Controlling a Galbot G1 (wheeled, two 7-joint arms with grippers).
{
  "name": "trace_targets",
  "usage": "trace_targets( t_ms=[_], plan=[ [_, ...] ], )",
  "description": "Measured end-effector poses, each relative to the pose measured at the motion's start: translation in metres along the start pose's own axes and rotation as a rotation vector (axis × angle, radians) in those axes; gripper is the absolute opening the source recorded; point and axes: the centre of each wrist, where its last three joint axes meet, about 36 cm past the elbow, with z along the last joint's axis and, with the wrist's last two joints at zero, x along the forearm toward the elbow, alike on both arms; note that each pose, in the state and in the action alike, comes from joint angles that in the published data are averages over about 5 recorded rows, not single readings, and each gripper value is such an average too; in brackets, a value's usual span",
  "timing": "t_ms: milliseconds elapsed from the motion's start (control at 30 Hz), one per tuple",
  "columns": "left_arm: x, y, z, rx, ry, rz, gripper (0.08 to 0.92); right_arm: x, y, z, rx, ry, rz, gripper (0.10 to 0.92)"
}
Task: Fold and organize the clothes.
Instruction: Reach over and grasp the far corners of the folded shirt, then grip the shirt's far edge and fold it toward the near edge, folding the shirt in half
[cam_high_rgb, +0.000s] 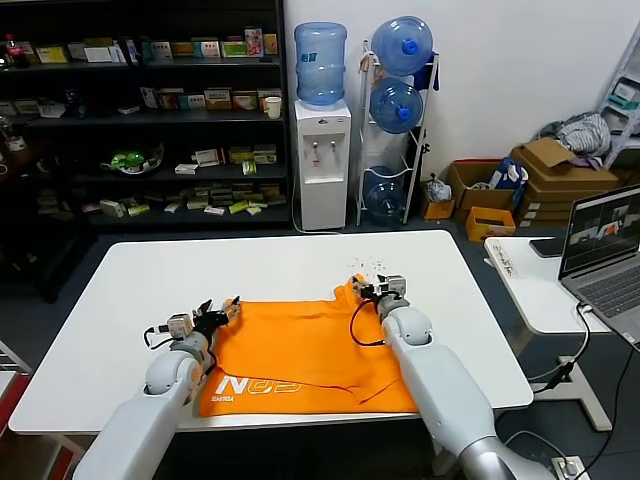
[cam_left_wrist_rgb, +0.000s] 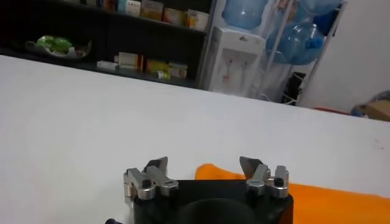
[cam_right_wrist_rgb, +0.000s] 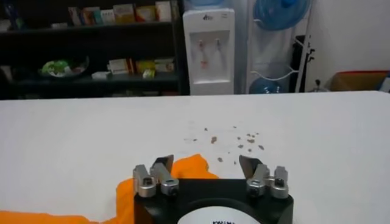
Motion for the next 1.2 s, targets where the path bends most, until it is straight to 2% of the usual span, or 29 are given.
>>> trace_targets(
  t_ms=[300,567,767,1000,1200],
  plan=[
    [-0.005,-0.002,-0.001,-0.031,0.043,-0.004,0.498,-0.004,0.003,-0.001,0.006,0.051,-0.024,0.367],
    [-0.001,-0.006,-0.008,-0.039,0.074,0.005,0.264,-0.004,0.003,-0.002,-0.016,0.051,-0.045,0.147],
    [0.005,-0.011,-0.017,-0.041,0.065,0.014,0.106,0.0,0.002,-0.004,-0.034,-0.003,-0.059,0.124],
    [0.019,-0.013,-0.035,-0.049,0.003,0.029,0.092,0.019,-0.001,-0.008,-0.047,-0.075,-0.064,0.124],
    [0.045,-0.008,-0.041,-0.058,-0.031,0.042,0.092,0.056,-0.008,0.001,-0.05,-0.093,-0.052,0.124]
  ],
)
